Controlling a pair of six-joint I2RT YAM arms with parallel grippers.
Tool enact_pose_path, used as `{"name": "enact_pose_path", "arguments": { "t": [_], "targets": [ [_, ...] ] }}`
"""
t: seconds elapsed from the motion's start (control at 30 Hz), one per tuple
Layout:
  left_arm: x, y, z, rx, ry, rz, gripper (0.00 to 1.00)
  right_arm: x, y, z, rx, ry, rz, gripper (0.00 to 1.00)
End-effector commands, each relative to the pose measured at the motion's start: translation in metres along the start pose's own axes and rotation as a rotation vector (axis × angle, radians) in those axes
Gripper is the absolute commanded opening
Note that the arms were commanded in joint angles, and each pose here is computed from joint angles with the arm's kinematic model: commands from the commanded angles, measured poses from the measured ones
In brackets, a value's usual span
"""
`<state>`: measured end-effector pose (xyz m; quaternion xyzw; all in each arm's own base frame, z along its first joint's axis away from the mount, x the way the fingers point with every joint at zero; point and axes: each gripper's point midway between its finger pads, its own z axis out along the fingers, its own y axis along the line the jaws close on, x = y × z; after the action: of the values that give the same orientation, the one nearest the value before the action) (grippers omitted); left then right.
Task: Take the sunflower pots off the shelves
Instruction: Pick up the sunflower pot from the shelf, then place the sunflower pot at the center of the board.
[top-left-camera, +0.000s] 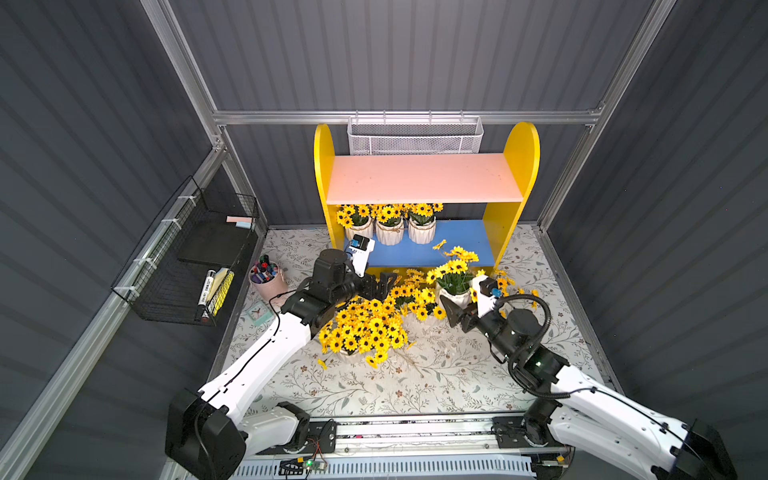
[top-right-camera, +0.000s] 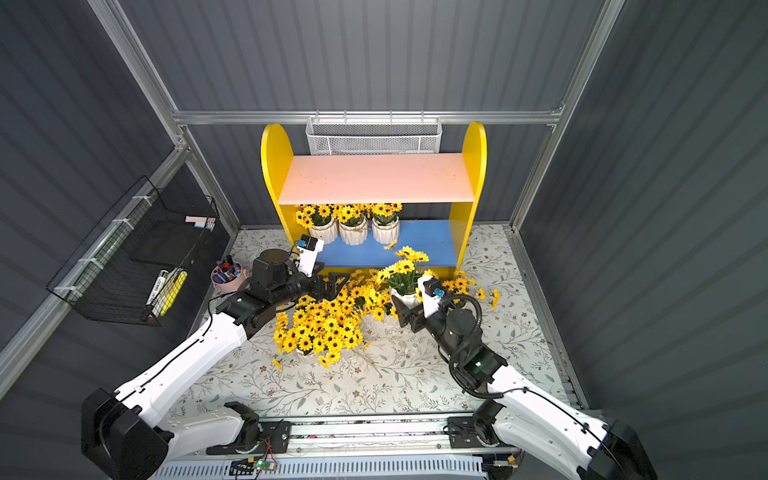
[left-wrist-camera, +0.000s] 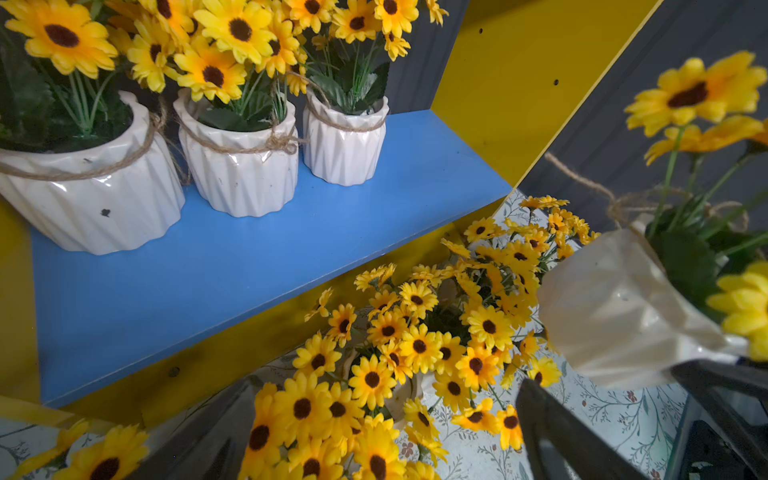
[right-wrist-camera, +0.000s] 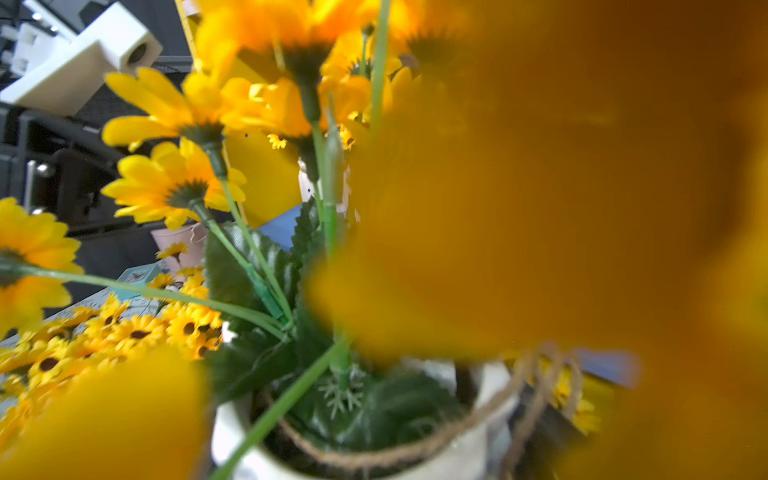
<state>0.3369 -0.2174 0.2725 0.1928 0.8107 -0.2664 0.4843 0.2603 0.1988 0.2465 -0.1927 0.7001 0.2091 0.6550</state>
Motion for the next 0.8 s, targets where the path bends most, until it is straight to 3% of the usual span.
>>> {"name": "enact_pose_path", "arguments": {
  "t": [0.0,0.4,0.77],
  "targets": [
    [0.004,-0.001,0.003,-0.005,0.001,0.034,1.0,0.001,0.008,-0.013,-0.005,-0.029,0.03,0.0],
    [-0.001,0.001,-0.005,-0.037,-0.029,0.081,0.99,0.068,0.047,-0.021,-0.125,0.045,0.067,0.0],
    [-0.002,0.004,-0.008,-0.059,-0.033,0.099,0.99,0.109,0.071,0.0,-0.142,0.124,0.06,0.0]
  ]
}}
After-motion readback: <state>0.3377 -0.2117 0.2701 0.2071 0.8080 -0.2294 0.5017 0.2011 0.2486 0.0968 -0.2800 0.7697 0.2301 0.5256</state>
